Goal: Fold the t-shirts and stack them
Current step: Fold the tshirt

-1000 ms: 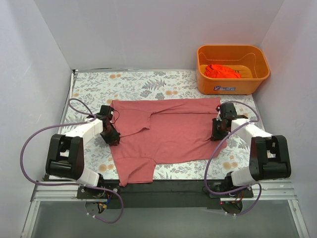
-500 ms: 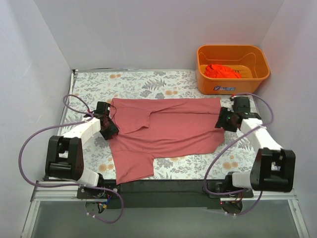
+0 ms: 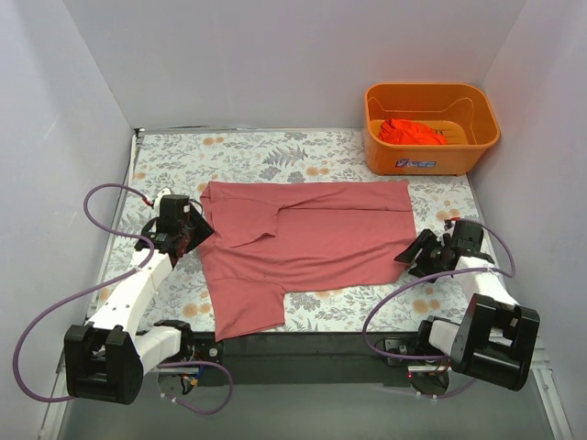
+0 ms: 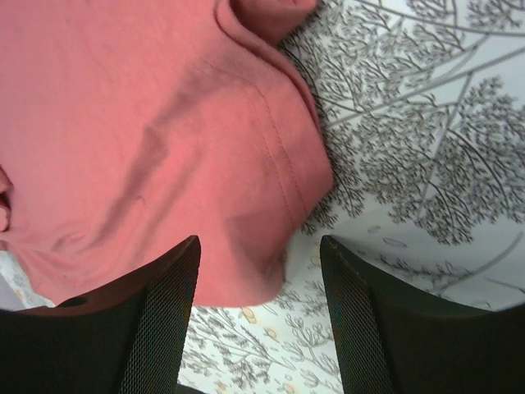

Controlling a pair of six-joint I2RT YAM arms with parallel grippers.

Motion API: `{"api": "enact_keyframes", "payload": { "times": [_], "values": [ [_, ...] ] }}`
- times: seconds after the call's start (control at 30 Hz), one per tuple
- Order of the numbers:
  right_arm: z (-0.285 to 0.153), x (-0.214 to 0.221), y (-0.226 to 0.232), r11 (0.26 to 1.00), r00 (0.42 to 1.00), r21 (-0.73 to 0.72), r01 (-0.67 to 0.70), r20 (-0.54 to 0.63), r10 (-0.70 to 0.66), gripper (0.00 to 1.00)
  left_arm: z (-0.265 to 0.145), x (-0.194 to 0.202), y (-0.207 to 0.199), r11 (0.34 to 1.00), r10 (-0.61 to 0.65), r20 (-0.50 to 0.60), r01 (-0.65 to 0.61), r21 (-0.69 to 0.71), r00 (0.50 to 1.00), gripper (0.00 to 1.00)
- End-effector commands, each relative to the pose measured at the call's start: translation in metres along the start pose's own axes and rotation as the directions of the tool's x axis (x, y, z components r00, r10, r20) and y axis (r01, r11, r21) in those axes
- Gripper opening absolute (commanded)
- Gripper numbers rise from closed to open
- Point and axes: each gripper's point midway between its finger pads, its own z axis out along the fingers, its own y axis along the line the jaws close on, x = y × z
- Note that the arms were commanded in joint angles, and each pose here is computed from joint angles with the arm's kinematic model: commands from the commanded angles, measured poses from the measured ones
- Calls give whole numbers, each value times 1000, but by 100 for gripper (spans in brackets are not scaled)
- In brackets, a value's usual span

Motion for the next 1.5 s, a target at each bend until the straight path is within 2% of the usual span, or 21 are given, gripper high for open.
{"api": "enact_keyframes", "payload": {
  "times": [0.0, 0.17, 0.33, 0.5, 0.63, 0.73, 0.87, 1.0, 1.2, 1.33, 1.47],
  "values": [
    [7, -10, 12, 996, 998, -89, -22, 58, 27, 67, 2, -2, 3, 1000, 11, 18, -11, -13, 1000, 45],
    [-3, -19, 44, 971, 998, -236, 31, 58, -18, 65, 1, -3, 1, 1000, 10, 20, -10, -9, 1000, 45],
    [-44, -45, 101, 906, 984, -392, 160, 137, -115, 63, 1, -4, 2, 1000, 10, 26, -10, -10, 1000, 45],
    [-59, -48, 139, 856, 949, -411, 313, 161, -270, 62, -1, -5, 0, 1000, 6, 27, -6, -1, 1000, 45],
    [-55, -62, 106, 940, 940, -164, 300, 220, -262, 61, -1, -4, 2, 1000, 9, 30, -9, -4, 1000, 45],
    [-55, -63, 77, 962, 939, -8, 274, 216, -266, 61, -2, -5, 3, 1000, 9, 35, -8, -10, 999, 45],
    [-50, -44, 49, 970, 961, 71, 231, 140, -239, 61, 0, -4, 4, 1000, 12, 28, -12, -18, 1000, 45],
    [-32, -19, 27, 988, 983, 8, 153, 96, -153, 63, 1, -3, 5, 1000, 15, 25, -14, -23, 1000, 45],
    [-21, -12, 24, 996, 990, -75, 51, 137, -40, 74, 2, -1, 5, 1000, 18, 14, -17, -25, 1000, 45],
    [-9, 0, 26, 988, 993, -153, 31, 113, -14, 74, 3, -1, 5, 999, 19, 13, -19, -26, 1000, 45],
    [0, -1, 29, 977, 990, -211, 31, 140, -1, 74, 4, 0, 7, 999, 20, 9, -20, -31, 1000, 45]
  ]
}}
